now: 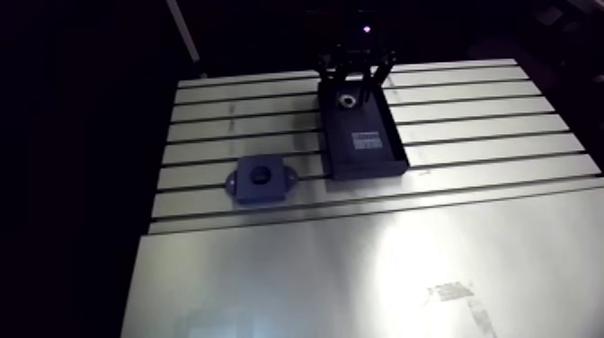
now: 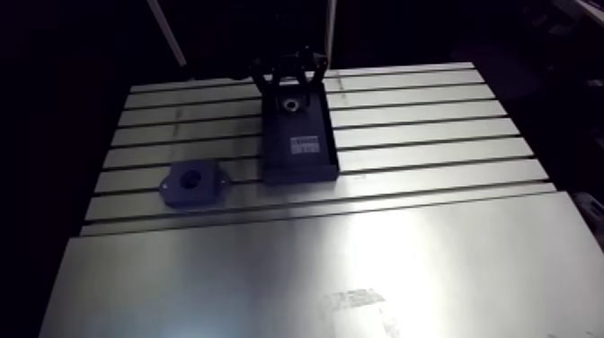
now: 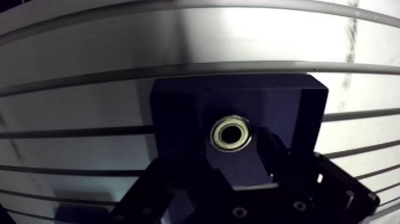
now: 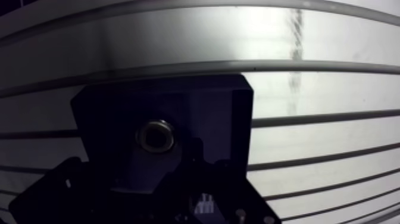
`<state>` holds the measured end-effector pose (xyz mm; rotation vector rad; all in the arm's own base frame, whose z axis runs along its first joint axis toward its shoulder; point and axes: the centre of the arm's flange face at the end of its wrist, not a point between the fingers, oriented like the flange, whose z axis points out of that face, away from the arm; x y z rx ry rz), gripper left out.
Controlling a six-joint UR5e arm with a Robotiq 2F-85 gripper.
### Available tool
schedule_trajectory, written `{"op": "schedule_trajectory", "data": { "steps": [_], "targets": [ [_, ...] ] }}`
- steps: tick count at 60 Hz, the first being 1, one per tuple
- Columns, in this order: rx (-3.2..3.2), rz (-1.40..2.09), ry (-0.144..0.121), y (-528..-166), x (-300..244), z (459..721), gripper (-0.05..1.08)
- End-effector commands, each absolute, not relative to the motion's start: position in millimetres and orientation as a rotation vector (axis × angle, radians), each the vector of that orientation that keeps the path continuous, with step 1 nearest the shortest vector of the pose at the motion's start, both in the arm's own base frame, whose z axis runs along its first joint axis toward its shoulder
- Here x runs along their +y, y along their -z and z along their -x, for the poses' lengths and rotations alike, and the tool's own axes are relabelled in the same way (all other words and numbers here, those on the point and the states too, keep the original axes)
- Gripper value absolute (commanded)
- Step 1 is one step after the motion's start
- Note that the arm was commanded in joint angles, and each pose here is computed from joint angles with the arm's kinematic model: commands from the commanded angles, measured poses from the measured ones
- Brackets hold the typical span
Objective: Pick up the bearing and press it into the housing until flush.
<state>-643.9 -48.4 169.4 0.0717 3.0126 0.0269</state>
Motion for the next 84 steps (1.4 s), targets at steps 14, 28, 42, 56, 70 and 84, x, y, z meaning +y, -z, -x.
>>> {"op": "schedule_trajectory", "data": {
  "steps": [14,28,42,56,70,84],
  "targets": [
    [3.013,-0.074,-0.032,-169.9,-47.6,643.1,0.5],
    [3.015,-0.072,-0.033,-170.3,-47.4,644.3,0.5],
    [3.017,-0.072,-0.035,-170.9,-47.2,644.8,0.5],
    [3.02,-0.072,-0.036,-172.2,-47.1,645.9,0.5],
    [3.022,-0.072,-0.036,-172.8,-47.0,646.4,0.51],
    [3.016,-0.074,-0.035,-170.2,-47.2,644.9,0.53]
  ]
}}
